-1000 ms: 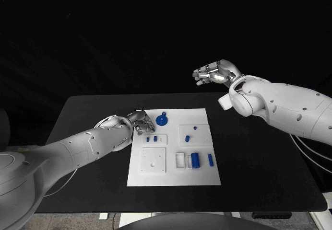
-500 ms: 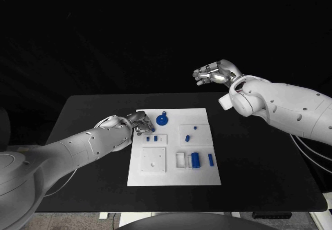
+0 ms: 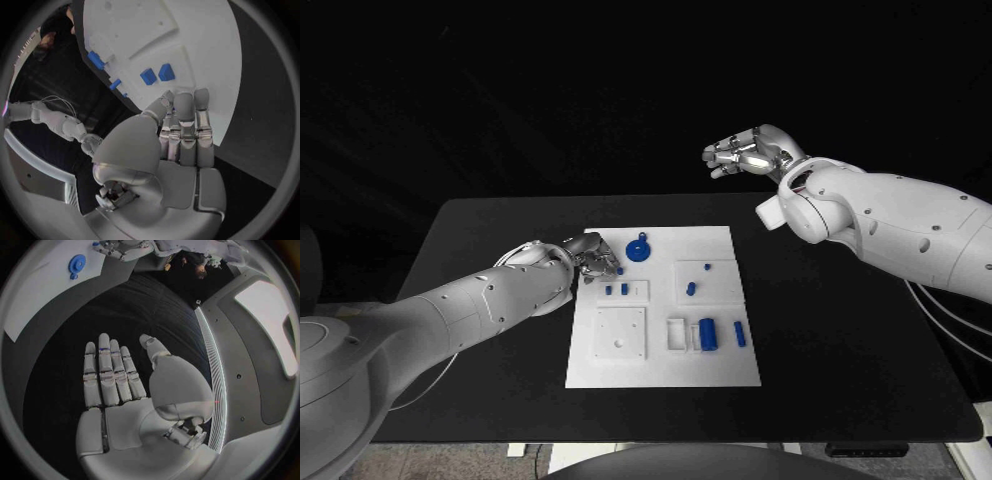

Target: Assemble the parts on the task board

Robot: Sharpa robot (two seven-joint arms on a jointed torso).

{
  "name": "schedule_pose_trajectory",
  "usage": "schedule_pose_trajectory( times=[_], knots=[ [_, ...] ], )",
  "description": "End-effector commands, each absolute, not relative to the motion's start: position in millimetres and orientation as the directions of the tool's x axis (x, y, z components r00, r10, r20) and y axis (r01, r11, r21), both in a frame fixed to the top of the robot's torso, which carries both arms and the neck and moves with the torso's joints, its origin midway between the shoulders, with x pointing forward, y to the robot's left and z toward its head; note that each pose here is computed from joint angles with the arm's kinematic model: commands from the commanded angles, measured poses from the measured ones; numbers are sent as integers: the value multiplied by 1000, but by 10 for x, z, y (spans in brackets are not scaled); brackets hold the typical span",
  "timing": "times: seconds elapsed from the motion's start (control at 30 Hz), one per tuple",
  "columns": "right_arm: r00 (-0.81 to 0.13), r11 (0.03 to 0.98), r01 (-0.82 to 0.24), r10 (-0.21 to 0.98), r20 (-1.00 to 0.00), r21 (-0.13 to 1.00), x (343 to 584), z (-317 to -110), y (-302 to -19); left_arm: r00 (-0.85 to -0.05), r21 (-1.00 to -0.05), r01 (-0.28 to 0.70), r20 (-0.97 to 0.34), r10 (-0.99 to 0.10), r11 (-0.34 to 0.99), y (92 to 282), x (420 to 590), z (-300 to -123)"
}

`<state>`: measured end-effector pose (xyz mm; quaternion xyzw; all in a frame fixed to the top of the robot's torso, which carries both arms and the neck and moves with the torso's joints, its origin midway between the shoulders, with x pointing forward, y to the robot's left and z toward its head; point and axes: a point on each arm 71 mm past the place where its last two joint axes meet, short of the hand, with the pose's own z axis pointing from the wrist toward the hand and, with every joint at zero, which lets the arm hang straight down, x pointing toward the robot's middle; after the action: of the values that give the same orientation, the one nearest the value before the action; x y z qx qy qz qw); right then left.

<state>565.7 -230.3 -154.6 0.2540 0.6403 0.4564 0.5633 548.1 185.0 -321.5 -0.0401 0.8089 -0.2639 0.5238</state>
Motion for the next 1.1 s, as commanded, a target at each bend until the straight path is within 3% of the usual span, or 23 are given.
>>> schedule_pose_trajectory(
  times=[0.03,0.3,0.53,0.8,1.1],
  knots=[
    [-250,450,-199,835,-490,870,5650,-1546,-2289,-453,-478,210,-821,-348,853,1851,5481,-3215],
    [-280,471,-182,817,-504,863,5654,-1574,-2307,-405,-486,183,-830,-385,855,1992,5508,-3182],
    [-343,577,-196,717,-606,793,5664,-1635,-2347,-350,-585,121,-781,-517,802,2166,5579,-3024],
    [-354,745,-251,524,-775,618,5667,-1694,-2380,-339,-724,8,-651,-680,689,2401,5642,-2739],
    [-355,865,-292,297,-886,407,5626,-1794,-2345,-393,-796,-18,-551,-736,605,2484,5489,-2475]
  ],
)
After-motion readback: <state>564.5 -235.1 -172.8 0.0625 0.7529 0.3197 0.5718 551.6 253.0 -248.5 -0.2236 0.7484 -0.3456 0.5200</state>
